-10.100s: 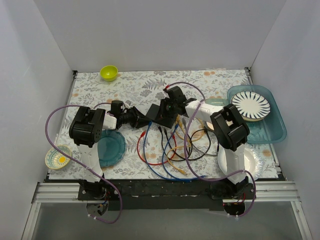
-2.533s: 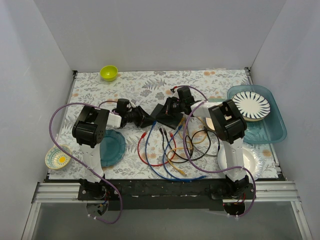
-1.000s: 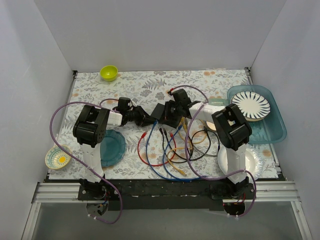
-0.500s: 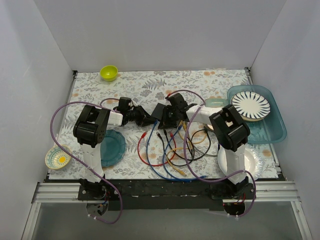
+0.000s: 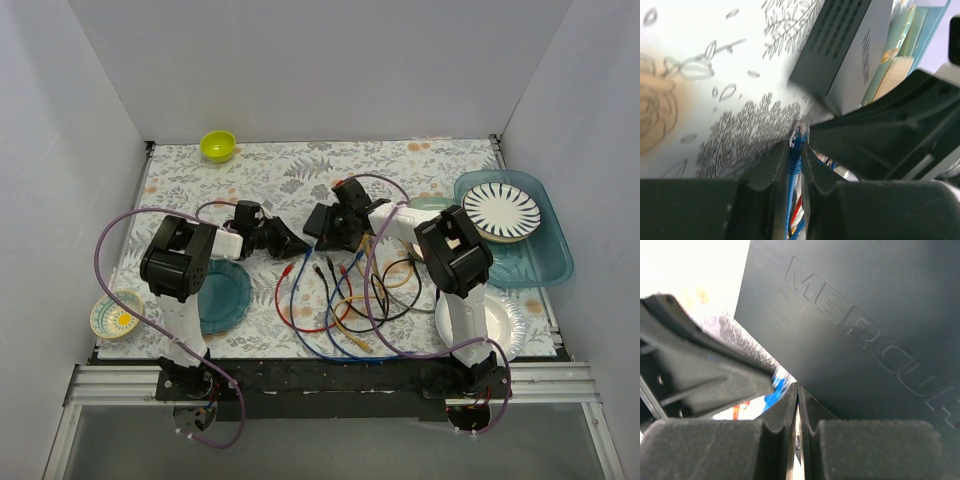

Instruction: Pull the plug from the switch port

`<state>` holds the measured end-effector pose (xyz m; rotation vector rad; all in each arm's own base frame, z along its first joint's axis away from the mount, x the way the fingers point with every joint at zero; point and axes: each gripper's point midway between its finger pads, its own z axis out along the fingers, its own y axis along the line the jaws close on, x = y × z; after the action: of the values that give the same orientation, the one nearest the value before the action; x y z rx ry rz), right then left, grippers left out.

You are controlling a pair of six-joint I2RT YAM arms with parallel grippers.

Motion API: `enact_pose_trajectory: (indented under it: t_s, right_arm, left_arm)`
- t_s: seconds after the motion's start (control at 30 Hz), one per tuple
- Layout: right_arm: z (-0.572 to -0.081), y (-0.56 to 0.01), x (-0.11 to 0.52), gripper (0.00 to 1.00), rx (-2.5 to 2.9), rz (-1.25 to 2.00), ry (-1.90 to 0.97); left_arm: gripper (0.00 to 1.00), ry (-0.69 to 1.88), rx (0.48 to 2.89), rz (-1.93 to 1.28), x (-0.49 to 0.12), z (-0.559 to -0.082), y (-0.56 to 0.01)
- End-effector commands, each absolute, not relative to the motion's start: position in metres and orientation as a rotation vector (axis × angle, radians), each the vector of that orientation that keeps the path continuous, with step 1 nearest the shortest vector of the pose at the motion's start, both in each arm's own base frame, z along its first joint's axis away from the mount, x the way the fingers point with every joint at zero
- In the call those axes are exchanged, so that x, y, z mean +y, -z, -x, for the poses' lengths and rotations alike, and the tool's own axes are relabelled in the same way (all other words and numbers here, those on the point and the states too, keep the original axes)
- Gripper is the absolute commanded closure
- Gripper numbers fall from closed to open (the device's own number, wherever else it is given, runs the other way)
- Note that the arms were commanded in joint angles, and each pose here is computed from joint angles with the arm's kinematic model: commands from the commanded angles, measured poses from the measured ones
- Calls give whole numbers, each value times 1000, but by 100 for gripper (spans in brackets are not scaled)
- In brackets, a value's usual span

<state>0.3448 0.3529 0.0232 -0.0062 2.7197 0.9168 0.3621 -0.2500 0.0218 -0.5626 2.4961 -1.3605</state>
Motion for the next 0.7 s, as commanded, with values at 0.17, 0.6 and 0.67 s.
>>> enact_pose_trajectory:
  t_s: [0.17, 0.6, 0.67]
  right_arm:
    - [-371, -7, 324, 89, 2688, -96, -763]
    - [-372, -136, 293, 71, 2397, 106, -653]
    - [-368, -133, 281, 72, 2415, 96, -586]
  left_arm:
    - [100, 1183, 2617, 631, -227, -323, -2]
    - [64, 1061, 2426, 774, -187, -367, -73]
    - [61, 1060, 2457, 806, -187, -363, -69]
